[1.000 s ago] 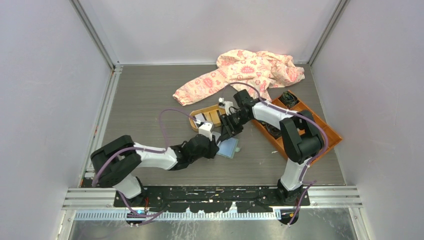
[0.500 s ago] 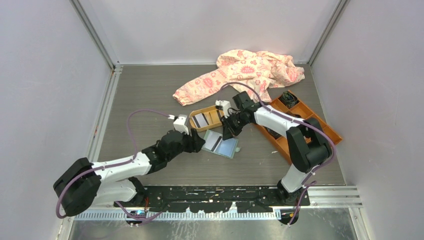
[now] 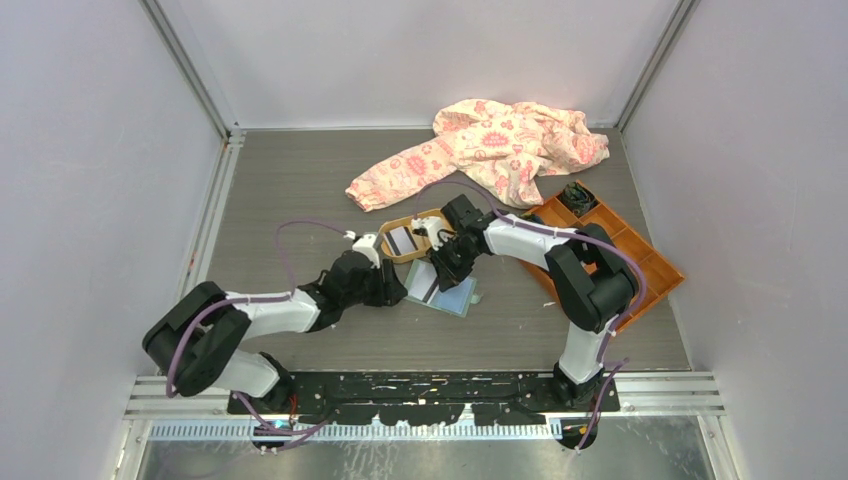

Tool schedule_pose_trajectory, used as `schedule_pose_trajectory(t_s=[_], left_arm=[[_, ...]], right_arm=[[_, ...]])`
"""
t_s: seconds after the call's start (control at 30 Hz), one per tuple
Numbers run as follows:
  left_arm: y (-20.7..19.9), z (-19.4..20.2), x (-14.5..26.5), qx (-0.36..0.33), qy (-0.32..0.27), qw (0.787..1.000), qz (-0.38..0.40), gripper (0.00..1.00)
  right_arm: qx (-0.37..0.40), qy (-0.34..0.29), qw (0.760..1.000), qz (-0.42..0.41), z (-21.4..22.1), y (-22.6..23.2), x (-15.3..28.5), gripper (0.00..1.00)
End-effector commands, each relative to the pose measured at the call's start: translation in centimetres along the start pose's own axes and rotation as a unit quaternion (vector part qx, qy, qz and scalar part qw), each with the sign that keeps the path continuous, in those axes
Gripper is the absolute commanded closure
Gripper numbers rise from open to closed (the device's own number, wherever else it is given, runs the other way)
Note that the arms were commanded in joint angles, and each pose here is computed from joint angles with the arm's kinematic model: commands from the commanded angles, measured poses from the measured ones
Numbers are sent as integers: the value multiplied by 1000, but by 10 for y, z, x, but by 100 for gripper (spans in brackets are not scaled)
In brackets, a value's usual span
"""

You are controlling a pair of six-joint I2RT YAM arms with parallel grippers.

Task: Put the credit cards into the card holder
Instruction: Insert the credit card into the card holder.

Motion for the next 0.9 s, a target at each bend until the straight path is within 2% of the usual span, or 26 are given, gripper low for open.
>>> schedule_pose_trajectory(t_s=[0.0,0.4,0.63,0.87], left_arm=[[-4,-8,-14,-5,-3,1000,18,51],[-14,19,-32,18,35,996,76,68],[-18,38,-22,43,43,994,90,70],[-23,46,-18,60,40,993,93,71]], right_arm=[[14,-37,999,27,-25,-5,4,91],[5,-55,997,48,-36,-13,-5,90],[-7,-68,997,25,-43,-6,-9,88],[-13,-87,996,-17,-51,5,12,86]])
Point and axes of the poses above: each gripper's point midway between its finger pads, its own x axis back along the fingers, its own y axis along the line the jaws close on, z = x × y, the point moved 2 cm from there along x, back along the fingers, and after that the axes turned 10 degrees about -x, right-handed, at the moved point
